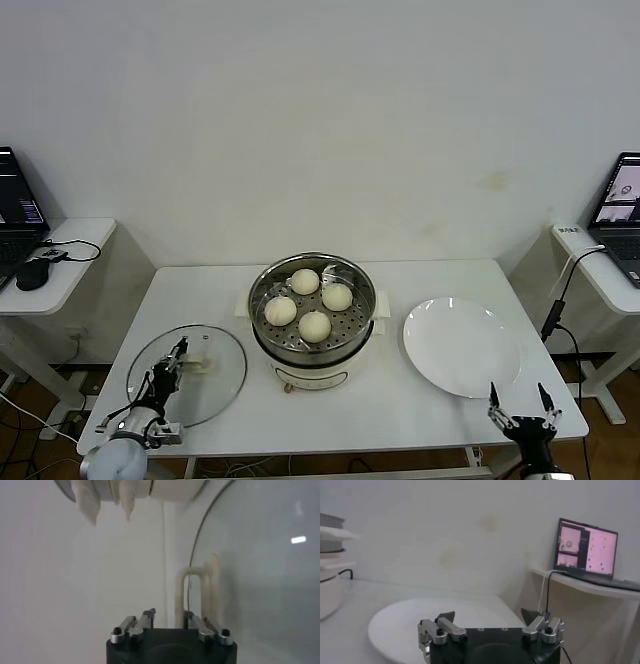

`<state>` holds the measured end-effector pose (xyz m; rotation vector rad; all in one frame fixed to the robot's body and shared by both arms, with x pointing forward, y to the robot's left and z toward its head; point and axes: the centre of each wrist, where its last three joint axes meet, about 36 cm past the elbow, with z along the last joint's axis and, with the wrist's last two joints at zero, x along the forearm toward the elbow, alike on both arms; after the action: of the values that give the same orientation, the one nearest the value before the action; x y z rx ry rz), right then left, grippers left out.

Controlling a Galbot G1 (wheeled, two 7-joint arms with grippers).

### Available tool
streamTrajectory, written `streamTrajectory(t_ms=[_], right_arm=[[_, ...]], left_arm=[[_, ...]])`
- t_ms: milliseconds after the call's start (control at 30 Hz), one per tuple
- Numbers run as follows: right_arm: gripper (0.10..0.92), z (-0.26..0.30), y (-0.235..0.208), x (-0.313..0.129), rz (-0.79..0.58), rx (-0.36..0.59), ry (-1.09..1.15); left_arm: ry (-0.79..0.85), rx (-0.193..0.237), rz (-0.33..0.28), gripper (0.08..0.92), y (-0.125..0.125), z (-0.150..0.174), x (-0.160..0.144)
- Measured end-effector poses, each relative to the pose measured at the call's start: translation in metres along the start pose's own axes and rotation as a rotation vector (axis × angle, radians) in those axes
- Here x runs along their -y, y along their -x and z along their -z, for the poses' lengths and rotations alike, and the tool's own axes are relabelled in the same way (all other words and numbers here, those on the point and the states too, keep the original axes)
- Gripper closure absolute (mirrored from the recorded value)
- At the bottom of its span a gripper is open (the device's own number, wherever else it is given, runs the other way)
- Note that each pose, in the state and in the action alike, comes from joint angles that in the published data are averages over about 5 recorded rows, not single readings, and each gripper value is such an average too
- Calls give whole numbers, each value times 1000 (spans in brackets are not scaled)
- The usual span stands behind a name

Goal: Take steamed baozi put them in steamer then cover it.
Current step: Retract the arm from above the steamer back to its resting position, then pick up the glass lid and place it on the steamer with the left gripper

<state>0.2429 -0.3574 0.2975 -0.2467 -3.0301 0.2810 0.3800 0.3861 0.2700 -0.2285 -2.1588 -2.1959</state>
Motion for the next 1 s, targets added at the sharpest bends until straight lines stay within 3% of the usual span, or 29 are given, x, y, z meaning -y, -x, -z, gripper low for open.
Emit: streamTrajectory(t_ms=[133,400,733,1000], right_arm=[[200,1,0,-2,11,4,-2],[199,4,1,-6,33,17,-9],[200,3,1,-15,70,24,-23],[200,-1,1,-27,88,28,-36]], left_arm=[[-8,-9,30,838,-3,-3,-8],[-8,-37,83,845,-15,-9,-39],[-18,-93,169,845,-19,-8,-125],[-63,-77,186,845,-19,23,-182]])
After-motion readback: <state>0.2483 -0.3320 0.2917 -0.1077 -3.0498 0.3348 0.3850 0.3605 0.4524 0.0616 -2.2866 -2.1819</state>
